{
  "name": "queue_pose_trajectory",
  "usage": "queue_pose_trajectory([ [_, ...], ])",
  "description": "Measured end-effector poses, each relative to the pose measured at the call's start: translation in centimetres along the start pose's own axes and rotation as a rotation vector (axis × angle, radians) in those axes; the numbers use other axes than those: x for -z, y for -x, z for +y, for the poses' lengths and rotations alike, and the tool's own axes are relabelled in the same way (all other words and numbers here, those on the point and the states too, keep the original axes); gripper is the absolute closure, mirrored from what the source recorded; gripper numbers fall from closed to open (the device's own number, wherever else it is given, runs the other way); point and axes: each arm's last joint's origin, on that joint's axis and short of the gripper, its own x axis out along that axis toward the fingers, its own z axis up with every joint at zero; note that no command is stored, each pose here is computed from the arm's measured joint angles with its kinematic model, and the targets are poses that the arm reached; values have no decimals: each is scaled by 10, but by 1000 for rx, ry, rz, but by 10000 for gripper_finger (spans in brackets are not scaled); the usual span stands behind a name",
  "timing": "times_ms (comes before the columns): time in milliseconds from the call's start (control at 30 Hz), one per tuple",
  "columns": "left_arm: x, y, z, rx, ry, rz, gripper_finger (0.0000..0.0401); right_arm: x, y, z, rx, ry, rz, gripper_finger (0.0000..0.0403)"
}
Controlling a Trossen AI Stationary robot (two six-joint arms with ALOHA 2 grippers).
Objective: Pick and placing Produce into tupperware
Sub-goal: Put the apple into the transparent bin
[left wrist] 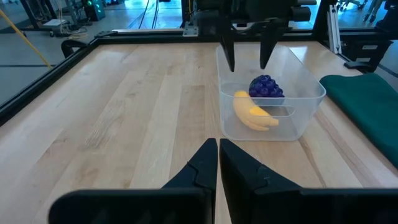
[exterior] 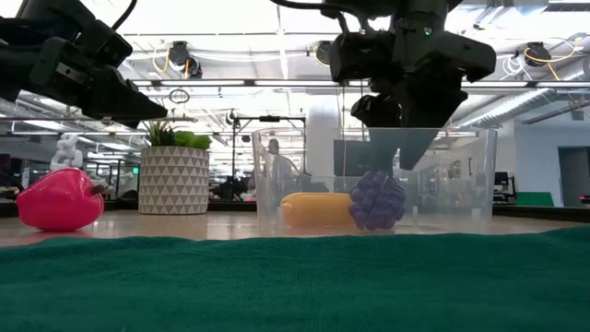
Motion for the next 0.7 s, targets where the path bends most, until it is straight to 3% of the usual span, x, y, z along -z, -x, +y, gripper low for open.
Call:
queue_pose_trajectory([
  [367, 0, 0, 0, 0, -1, 1, 377, 0, 0, 0, -4, -3, 4, 150],
  [700, 0, 0, 0, 0, -3, 1, 377, -4, 11, 1, -7, 21, 6, 257],
])
